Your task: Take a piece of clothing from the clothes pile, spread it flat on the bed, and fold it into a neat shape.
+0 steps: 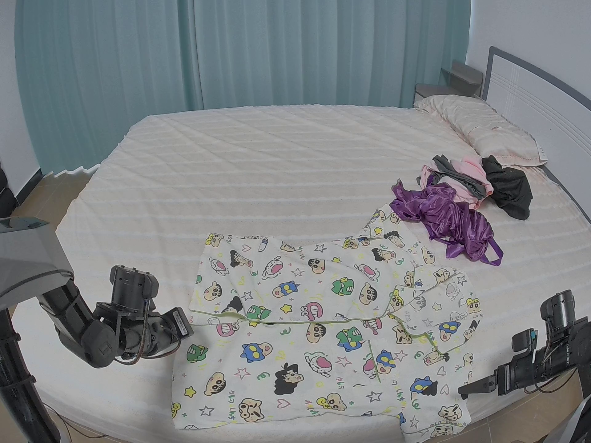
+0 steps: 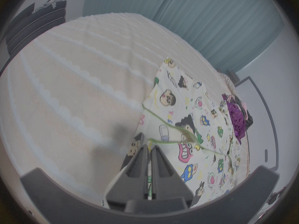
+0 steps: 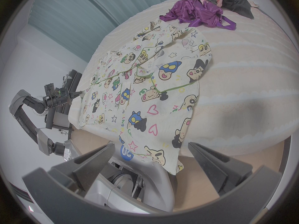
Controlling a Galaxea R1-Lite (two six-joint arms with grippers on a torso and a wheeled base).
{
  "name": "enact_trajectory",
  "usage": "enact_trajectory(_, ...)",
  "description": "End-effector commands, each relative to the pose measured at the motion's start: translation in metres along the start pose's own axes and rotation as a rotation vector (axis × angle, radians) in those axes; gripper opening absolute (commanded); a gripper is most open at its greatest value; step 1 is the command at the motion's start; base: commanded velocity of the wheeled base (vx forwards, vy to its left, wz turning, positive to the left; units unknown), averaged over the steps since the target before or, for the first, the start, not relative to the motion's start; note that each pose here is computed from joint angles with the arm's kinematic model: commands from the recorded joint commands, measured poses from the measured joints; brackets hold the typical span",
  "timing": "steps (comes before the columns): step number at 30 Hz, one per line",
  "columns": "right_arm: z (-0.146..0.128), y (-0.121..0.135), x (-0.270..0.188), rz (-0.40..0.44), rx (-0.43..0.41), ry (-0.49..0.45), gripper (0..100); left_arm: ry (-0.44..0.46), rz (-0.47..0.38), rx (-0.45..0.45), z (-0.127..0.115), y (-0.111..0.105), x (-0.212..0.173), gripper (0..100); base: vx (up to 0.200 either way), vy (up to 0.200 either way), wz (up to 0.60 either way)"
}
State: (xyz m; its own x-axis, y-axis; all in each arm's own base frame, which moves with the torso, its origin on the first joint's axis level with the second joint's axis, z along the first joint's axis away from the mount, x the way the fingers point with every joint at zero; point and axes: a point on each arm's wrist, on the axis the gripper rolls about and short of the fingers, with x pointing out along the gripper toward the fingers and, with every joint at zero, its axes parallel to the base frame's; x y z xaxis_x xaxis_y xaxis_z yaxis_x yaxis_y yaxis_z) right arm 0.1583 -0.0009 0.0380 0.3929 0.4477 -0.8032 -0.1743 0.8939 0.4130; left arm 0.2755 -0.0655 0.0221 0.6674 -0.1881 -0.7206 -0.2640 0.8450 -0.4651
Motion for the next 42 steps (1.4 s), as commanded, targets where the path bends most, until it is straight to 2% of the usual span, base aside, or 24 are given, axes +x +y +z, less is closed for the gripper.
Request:
enact_trajectory(1,0.000,0.000,0.000,0.000,-0.001,-0.001,100,-0.060,-0.034,-0.010,0.015,-0.007,-0.006,0,0.000,0.000,0.00)
enact_trajectory(7,0.000,0.000,0.000,0.000,0.000,0.000,100,-0.070,-0.033,0.036,0.022,-0.011,0.007,0,0.000,0.000,0.00)
enact_trajectory(14,0.000,0.000,0.001,0.000,0.001,0.003,100,-0.074,0.055,0.087,0.019,-0.002,0.025,0,0.000,0.000,0.00)
enact_trajectory(22,0.000,0.000,0.001,0.001,-0.001,0.005,100,-0.078,0.059,0.098,0.021,-0.002,0.027,0,0.000,0.000,0.00)
enact_trajectory(23,0.000,0.000,0.001,0.001,0.001,0.006,100,-0.081,0.057,0.096,0.021,-0.002,0.028,100,0.000,0.000,0.00)
enact_trajectory(32,-0.001,0.000,0.000,0.001,-0.001,0.002,100,-0.095,0.068,0.081,0.028,0.002,0.032,100,0.000,0.000,0.00)
enact_trajectory(37,-0.001,0.000,0.000,0.001,0.000,0.003,100,-0.141,0.034,0.065,0.043,-0.006,0.033,100,0.000,0.000,0.00)
enact_trajectory(42,0.000,0.001,0.000,0.001,-0.003,0.001,100,-0.142,0.007,0.071,0.046,-0.012,0.039,100,0.000,0.000,0.00)
